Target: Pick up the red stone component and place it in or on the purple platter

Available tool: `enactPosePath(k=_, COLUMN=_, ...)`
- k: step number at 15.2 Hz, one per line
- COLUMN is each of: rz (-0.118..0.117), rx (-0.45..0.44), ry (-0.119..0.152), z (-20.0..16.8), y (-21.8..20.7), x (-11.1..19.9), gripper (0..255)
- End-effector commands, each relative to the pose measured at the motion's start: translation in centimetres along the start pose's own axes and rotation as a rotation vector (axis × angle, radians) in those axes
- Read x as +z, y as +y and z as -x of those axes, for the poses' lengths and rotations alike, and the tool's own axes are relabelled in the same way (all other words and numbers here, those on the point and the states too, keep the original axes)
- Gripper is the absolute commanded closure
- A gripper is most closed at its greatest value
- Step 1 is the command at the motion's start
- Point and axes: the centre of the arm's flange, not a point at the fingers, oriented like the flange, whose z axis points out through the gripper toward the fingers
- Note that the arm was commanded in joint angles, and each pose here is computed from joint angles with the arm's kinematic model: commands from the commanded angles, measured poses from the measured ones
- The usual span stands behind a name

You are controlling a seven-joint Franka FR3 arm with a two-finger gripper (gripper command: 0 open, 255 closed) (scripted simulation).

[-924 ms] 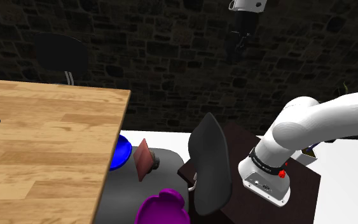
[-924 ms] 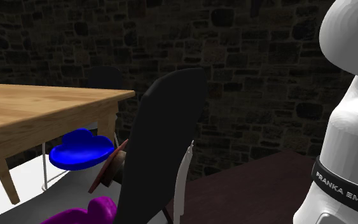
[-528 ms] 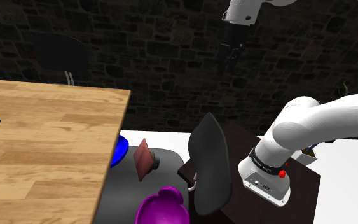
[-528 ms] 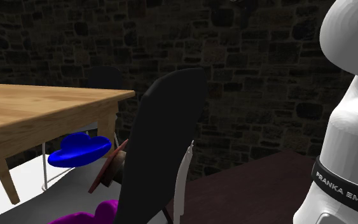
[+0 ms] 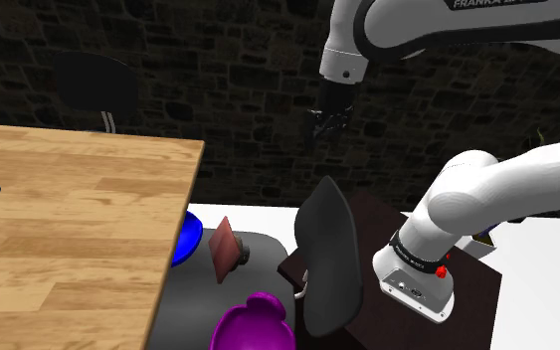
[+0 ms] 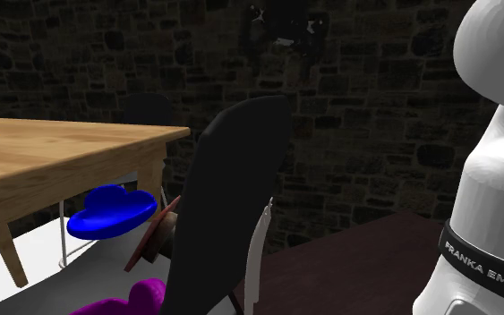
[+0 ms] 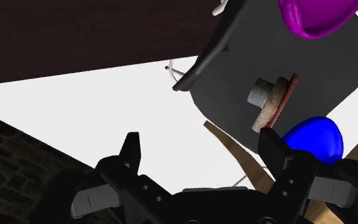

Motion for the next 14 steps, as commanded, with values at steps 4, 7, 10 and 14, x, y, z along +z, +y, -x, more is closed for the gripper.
enactPosePath(k=4, rz=0.011, rx=0.088, ry=0.019, z=-0.6, y=-4.5, x=5.0, gripper=0)
enactPosePath(k=7, rz=0.018, rx=0.139, ry=0.03, z=-1.3, y=-7.1, x=8.0, gripper=0)
enactPosePath(k=10, rz=0.024, rx=0.19, ry=0.04, z=-2.2, y=-9.6, x=11.0, gripper=0)
enactPosePath(k=14, rz=0.034, rx=0.258, ry=0.054, z=-3.7, y=-12.8, x=15.0, gripper=0)
